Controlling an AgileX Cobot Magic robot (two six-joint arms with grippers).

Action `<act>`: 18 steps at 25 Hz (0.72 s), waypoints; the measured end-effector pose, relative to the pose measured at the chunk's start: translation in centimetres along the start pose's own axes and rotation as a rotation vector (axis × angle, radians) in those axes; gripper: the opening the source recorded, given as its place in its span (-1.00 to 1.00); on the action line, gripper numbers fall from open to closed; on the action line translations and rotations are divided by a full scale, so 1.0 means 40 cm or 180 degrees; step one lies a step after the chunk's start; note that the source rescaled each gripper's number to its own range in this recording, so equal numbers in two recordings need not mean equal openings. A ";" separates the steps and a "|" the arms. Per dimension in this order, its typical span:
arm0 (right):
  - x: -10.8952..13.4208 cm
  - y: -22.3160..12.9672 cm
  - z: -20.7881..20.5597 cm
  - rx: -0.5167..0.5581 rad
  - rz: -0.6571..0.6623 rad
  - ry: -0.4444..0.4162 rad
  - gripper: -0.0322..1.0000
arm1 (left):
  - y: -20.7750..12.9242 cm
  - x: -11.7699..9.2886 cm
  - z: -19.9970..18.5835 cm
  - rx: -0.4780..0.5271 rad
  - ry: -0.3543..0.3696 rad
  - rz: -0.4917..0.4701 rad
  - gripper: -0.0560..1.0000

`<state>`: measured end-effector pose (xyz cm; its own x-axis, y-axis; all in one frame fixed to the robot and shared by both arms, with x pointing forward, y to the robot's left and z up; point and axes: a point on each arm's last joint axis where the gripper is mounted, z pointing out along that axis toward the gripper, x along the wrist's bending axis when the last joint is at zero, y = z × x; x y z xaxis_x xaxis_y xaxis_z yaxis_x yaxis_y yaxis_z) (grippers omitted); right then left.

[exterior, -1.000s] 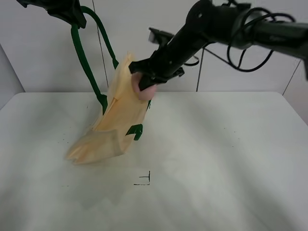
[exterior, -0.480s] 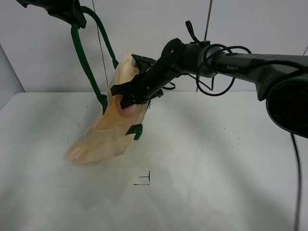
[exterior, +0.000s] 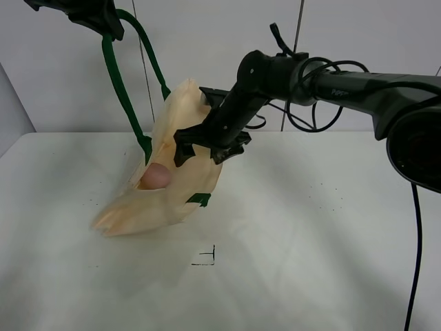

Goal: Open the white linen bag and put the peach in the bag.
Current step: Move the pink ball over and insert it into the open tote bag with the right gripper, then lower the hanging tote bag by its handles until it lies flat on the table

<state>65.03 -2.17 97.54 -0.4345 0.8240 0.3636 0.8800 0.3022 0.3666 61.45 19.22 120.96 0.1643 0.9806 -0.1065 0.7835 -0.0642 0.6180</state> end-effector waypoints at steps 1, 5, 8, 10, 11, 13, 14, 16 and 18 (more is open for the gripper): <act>-0.011 0.003 -0.014 0.0071 -0.0013 -0.0132 1.00 | 0.000 0.000 0.000 0.0000 0.0000 0.0000 -0.89; -0.042 0.017 -0.063 0.0219 -0.0114 -0.0627 1.00 | 0.000 0.000 0.000 0.0000 0.0000 0.0000 -0.89; -0.071 0.030 -0.099 0.0201 -0.0157 -0.0934 1.00 | 0.000 0.000 0.000 0.0000 0.0000 0.0000 -0.89; -0.100 0.036 -0.115 0.0184 -0.0092 -0.0997 1.00 | 0.000 0.000 0.000 0.0000 0.0000 0.0000 -0.89; -0.121 0.039 -0.123 0.0173 -0.0037 -0.1021 1.00 | 0.000 0.000 0.000 0.0000 0.0000 0.0000 -0.89; -0.180 0.044 -0.145 0.0148 0.0095 -0.1108 1.00 | 0.000 0.000 0.000 0.0000 0.0000 0.0000 -0.89; -0.210 0.046 -0.157 0.0132 0.0158 -0.1155 1.00 | 0.000 0.000 0.000 0.0000 0.0000 0.0000 -0.89; -0.288 0.046 -0.189 0.0118 0.0332 -0.1258 1.00 | 0.000 0.000 0.000 0.0000 0.0000 0.0000 -0.89; -0.364 0.041 -0.223 0.0102 0.0507 -0.1348 1.00 | 0.000 0.000 0.000 0.0000 0.0000 0.0000 -0.89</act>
<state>71.08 -17.94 100.50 -0.1820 0.9829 0.0286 0.9379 0.1648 0.3053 61.45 19.22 120.96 0.1643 0.9806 -0.1065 0.7835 -0.0642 0.6180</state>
